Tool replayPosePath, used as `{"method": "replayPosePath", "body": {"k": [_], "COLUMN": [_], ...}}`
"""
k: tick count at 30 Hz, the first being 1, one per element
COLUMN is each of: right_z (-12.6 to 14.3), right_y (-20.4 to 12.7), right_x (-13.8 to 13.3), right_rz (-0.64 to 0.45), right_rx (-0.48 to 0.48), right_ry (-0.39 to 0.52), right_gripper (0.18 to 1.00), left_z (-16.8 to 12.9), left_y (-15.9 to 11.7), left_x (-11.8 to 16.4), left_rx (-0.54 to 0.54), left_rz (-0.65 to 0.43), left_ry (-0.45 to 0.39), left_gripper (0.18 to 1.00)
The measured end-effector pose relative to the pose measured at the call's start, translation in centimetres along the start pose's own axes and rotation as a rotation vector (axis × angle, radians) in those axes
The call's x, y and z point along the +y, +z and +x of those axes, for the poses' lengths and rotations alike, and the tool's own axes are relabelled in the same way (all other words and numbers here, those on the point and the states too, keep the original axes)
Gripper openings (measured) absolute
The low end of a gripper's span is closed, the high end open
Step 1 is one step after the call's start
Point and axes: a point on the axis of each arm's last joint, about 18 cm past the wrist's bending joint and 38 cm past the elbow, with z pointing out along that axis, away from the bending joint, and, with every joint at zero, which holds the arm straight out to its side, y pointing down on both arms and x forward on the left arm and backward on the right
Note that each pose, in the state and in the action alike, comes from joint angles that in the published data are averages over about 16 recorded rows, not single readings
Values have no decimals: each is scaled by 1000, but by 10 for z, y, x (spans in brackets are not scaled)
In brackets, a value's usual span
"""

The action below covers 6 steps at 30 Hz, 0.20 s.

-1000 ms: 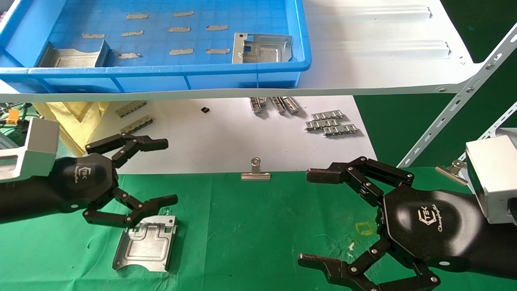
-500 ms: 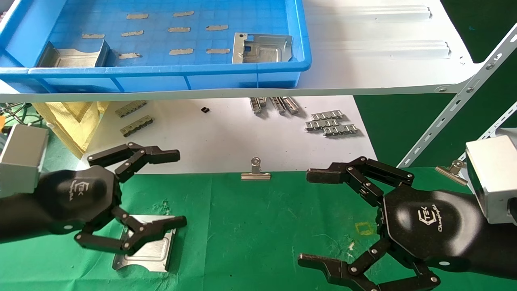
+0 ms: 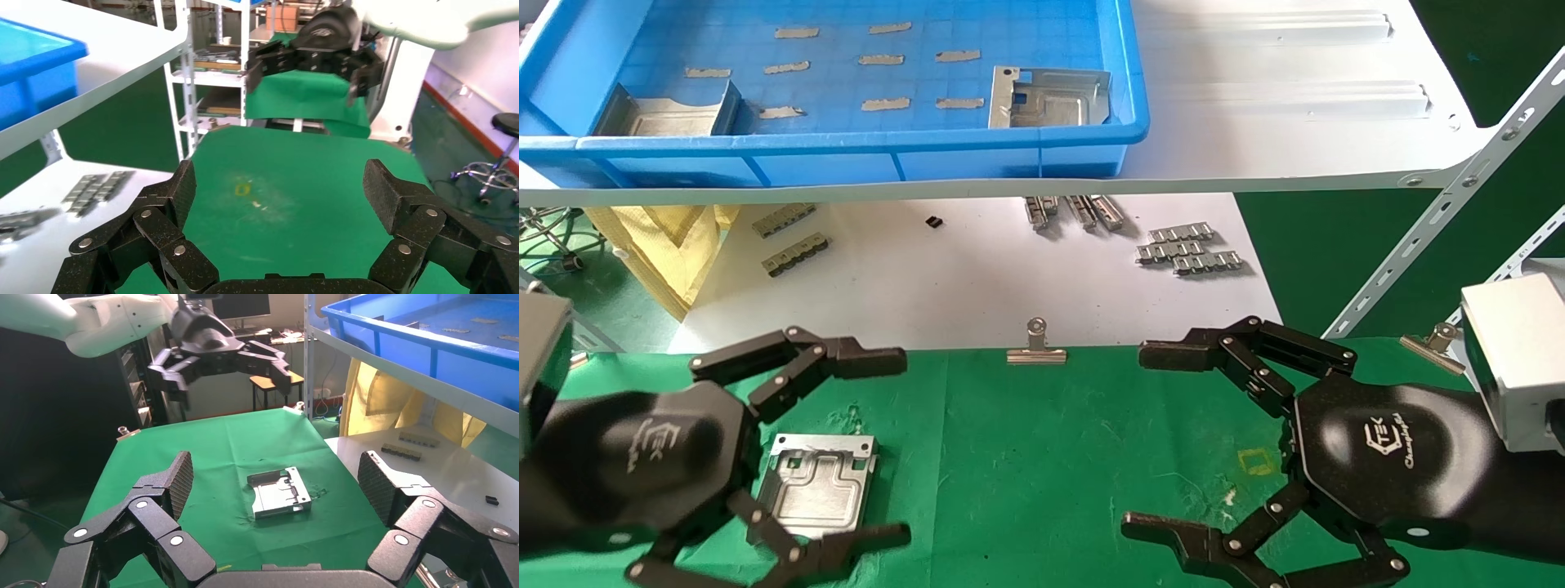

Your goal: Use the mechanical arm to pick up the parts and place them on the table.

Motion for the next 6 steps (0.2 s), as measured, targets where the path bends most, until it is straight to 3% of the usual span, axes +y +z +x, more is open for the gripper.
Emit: {"method": "replayPosePath", "body": {"k": [6], "right_z": [0], "right_y": [0], "right_x": [0], "right_rz": [0], "right_rx": [0], "right_ry": [0], "right_gripper": [1001], "left_z": [8], "left_y": [2], "left_x": [-4], "left_rx": [14], "left_rz": [3], "left_ry": [-6], "left_gripper": [1001]}}
